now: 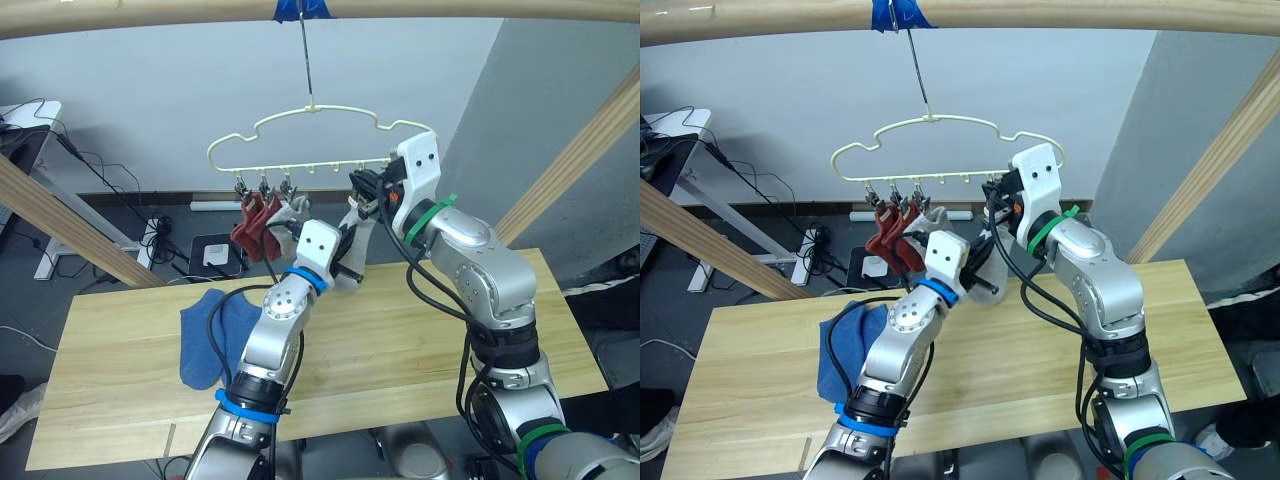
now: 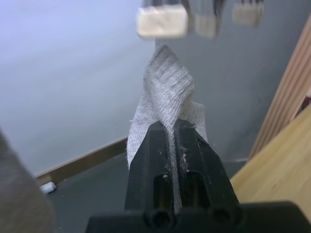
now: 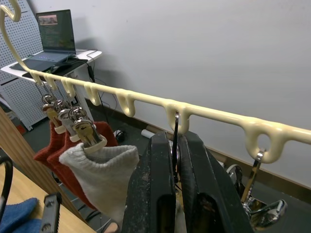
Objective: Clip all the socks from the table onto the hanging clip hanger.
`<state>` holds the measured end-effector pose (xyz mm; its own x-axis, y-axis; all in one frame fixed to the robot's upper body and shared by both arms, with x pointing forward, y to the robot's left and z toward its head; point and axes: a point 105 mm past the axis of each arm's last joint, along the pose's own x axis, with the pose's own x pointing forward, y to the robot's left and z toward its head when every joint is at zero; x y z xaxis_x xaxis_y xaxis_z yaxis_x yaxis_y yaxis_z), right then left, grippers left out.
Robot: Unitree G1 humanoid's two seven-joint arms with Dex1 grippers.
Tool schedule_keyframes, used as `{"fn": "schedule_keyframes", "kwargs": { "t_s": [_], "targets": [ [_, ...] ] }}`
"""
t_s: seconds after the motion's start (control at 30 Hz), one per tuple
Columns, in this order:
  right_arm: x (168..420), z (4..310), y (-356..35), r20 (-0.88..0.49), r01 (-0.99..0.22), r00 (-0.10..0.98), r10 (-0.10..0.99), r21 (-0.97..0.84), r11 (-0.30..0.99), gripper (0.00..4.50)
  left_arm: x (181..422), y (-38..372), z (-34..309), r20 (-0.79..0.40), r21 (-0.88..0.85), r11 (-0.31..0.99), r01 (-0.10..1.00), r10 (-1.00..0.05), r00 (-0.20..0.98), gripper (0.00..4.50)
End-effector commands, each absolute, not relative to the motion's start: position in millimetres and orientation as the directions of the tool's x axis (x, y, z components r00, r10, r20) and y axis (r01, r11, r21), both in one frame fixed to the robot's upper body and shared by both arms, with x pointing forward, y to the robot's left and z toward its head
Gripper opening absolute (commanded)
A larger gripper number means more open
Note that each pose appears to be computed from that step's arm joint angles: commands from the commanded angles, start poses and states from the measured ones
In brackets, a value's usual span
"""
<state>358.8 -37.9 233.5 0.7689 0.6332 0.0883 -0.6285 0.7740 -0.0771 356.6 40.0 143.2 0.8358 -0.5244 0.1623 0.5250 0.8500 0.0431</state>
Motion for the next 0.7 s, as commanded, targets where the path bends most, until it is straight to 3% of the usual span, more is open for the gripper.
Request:
{"fn": "schedule_keyframes", "kwargs": {
  "t_s": [0.03,0.63,0.67,0.7],
  "targets": [
    [349.1,248.7,-32.2,0.151,-0.647,0.74,0.655,-0.104,0.755,0.0,350.7,34.9,165.2,0.236,0.023,0.837,0.546,-0.536,0.811,0.01],
    [351.7,244.3,-34.4,0.143,-0.633,0.756,0.639,-0.09,0.769,0.0,346.8,33.1,177.6,0.259,-0.064,0.822,0.566,-0.534,0.805,0.01],
    [351.1,244.8,-34.2,0.146,-0.637,0.753,0.642,-0.083,0.766,0.63,346.9,33.4,178.3,0.26,-0.067,0.822,0.566,-0.533,0.805,0.0],
    [350.6,245.3,-34.0,0.148,-0.641,0.75,0.645,-0.08,0.764,0.89,346.9,33.5,178.8,0.261,-0.068,0.822,0.566,-0.533,0.805,0.0]
  ]
}}
